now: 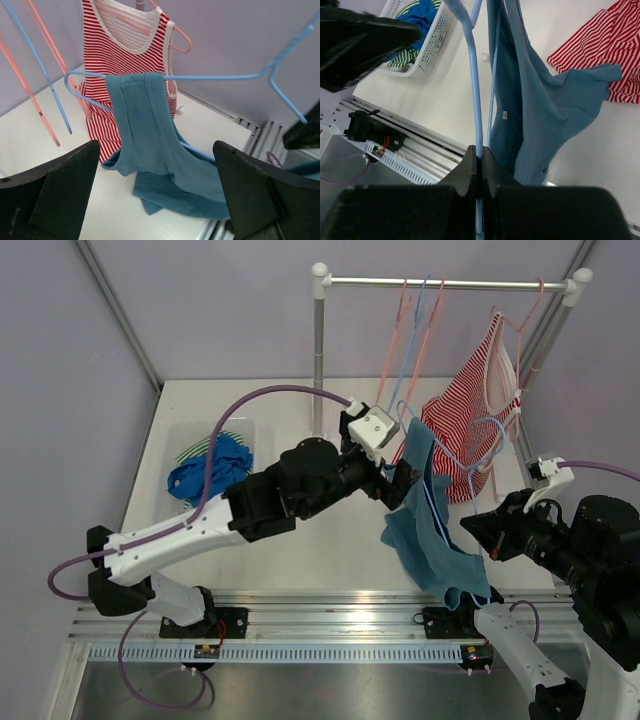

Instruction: Remove the tank top from the hanger

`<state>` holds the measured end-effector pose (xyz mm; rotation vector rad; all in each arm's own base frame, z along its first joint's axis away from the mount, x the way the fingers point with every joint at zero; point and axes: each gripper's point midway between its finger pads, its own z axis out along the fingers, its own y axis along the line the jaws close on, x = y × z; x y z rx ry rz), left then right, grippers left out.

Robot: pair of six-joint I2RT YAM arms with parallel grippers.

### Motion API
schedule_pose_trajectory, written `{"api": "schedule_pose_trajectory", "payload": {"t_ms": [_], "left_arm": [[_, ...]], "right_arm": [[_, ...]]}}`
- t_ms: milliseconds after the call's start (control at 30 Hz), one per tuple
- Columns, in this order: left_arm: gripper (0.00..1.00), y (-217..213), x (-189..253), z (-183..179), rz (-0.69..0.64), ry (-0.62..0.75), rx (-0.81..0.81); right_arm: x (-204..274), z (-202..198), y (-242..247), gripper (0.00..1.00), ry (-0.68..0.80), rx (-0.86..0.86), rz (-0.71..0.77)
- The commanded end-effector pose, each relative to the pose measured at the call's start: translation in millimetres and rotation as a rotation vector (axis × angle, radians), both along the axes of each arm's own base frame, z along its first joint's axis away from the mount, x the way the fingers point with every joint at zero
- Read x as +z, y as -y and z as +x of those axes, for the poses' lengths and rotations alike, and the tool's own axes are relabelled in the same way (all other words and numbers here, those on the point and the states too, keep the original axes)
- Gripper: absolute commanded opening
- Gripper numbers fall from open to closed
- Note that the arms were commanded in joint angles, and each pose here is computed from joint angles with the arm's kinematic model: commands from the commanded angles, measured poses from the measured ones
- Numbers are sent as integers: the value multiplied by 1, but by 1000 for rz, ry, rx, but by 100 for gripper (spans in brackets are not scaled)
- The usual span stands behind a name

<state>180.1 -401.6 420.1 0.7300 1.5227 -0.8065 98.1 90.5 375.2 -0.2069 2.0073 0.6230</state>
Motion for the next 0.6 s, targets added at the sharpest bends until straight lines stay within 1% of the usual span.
{"api": "schedule_pose_trajectory", "payload": {"t_ms": [0,33,100,133,233,267,367,400,433,467,533,567], "left_arm": [[98,12,22,22,-20,89,88],[97,21,11,27,11,91,97],[94,26,10,33,23,88,120],[90,33,3,37,38,85,122],[83,39,0,41,46,82,122],[68,41,-4,45,53,80,131],[48,38,-8,51,58,73,152],[35,36,-10,51,61,73,157],[31,34,-11,51,60,70,163],[24,31,-10,55,53,71,173],[8,22,-11,60,50,63,199],[4,19,-12,62,51,58,205]], "right_arm": [[17,0,-11,0,62,61,38],[18,0,-11,0,65,60,41],[21,-5,-15,0,73,91,57],[21,-6,-17,0,72,102,61],[21,-9,-19,0,74,118,68],[20,-10,-18,0,74,117,67],[17,-6,-16,0,68,103,52],[15,-5,-15,0,62,98,46],[15,-6,-15,0,61,99,47],[14,-5,-15,0,59,101,45],[14,-5,-16,0,59,109,45],[14,-5,-16,0,59,110,43]]}}
